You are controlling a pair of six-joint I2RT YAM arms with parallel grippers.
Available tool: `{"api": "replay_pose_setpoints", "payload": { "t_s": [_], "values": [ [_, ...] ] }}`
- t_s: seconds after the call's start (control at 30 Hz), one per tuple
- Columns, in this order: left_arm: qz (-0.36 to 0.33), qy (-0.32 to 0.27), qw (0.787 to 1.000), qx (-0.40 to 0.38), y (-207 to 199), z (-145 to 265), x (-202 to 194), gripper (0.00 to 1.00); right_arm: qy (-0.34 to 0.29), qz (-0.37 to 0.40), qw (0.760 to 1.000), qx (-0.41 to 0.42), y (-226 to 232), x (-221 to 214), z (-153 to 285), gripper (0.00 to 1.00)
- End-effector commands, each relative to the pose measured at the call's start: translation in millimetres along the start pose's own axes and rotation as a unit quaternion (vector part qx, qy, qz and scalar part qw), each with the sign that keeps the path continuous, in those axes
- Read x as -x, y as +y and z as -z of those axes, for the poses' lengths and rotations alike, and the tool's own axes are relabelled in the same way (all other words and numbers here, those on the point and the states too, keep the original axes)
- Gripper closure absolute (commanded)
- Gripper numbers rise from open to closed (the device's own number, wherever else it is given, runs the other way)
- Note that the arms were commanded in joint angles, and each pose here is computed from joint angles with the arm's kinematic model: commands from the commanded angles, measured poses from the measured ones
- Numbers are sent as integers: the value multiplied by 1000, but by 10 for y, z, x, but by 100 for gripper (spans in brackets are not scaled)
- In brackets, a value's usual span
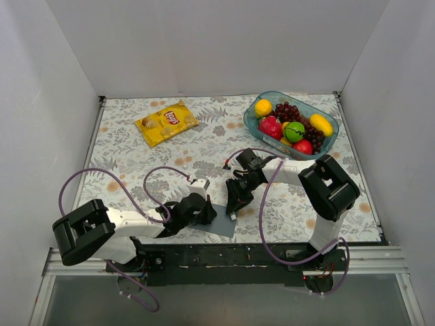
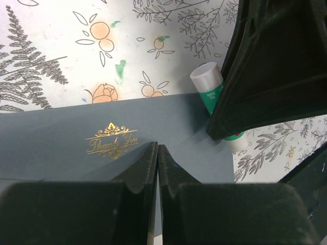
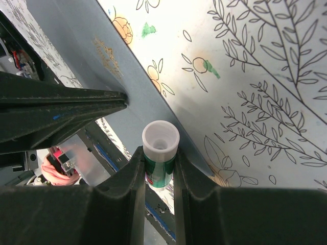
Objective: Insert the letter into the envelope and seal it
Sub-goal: Seal the envelope at the center of the board.
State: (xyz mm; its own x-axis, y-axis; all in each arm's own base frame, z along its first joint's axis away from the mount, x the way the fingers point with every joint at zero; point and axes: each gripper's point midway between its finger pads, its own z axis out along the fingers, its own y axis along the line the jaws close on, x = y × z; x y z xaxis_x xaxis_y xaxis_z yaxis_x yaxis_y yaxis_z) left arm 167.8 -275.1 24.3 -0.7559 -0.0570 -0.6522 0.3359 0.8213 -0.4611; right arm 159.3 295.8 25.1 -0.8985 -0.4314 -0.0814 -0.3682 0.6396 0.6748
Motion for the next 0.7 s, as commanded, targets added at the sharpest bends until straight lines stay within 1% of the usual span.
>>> {"api": "replay_pose_setpoints", "payload": {
  "t_s": [0.0,0.43,0.67],
  "values": [
    [-9,31,999,11,64,30,-183,100,8,6,999,-33,-211,-78,-94,99],
    [27,16,998,51,300,207,-204,100,8,7,999,-31,-203,-71,-94,99],
    [43,11,996,81,399,227,-204,100,7,8,999,-32,-199,-69,-87,99]
  ]
}}
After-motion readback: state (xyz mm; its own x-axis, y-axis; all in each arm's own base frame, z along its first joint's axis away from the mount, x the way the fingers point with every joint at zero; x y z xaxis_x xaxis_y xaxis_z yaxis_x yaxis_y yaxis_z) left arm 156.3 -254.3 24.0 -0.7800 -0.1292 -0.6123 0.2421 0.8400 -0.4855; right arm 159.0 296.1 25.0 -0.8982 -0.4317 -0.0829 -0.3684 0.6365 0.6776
